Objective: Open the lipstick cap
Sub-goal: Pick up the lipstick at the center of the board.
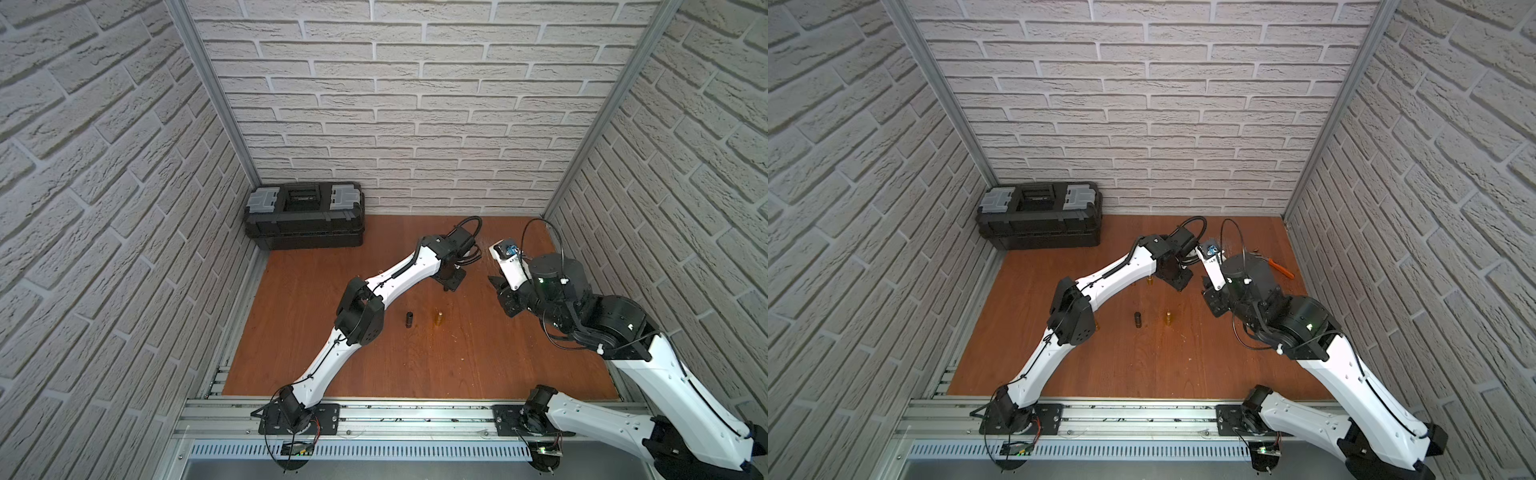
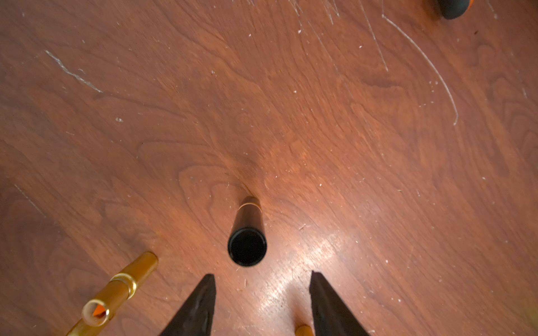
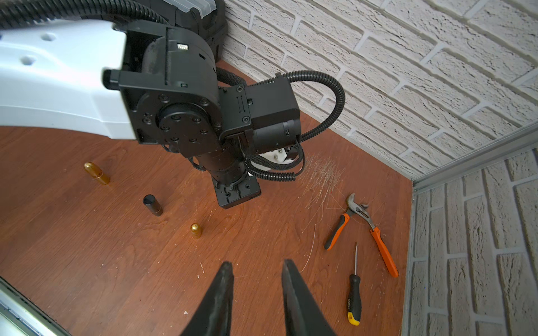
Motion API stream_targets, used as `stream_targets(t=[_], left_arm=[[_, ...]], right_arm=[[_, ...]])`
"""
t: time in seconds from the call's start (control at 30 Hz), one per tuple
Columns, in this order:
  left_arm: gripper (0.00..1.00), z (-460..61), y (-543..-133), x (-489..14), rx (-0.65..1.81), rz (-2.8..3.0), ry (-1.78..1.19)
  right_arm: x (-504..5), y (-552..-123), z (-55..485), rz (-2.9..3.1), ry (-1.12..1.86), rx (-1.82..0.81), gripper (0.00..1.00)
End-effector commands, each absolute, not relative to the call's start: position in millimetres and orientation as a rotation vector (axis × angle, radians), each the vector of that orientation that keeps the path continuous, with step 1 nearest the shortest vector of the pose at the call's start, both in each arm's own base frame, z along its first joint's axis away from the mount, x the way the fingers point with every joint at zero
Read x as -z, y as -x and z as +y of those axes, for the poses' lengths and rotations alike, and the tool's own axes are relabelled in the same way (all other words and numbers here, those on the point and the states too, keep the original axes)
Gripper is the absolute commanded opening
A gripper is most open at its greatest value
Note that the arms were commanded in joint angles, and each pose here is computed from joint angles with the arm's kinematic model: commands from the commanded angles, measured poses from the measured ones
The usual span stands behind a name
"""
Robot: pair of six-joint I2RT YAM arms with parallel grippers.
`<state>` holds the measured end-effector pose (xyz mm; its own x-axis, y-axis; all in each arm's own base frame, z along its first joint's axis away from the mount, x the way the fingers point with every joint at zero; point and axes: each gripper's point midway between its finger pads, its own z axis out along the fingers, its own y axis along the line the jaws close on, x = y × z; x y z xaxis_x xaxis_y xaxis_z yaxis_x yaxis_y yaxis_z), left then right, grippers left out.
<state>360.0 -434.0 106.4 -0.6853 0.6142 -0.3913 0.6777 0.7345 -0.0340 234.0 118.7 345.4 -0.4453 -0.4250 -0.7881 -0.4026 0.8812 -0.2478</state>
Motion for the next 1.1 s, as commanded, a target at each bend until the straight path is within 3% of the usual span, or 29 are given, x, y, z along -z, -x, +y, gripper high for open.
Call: stream_targets(t=[0.0, 0.7, 1.07], left_arm=[[0.54, -435.3, -370.3, -99.1, 0.254, 2.571, -1.007], [0.49, -440.8, -381.6, -88.4, 0.306, 2.566, -0.977], [0.32, -444.5, -383.0, -84.5, 0.32, 2.56, -0.975]], right_arm=[[-346.7, -235.4, 118.6, 2.085, 0.585, 0.034, 0.31], [-336.6, -238.6, 122.8, 2.109, 0.597, 0.036, 0.3], [-330.8, -239.7, 123.9, 2.118, 0.6, 0.039, 0.3]])
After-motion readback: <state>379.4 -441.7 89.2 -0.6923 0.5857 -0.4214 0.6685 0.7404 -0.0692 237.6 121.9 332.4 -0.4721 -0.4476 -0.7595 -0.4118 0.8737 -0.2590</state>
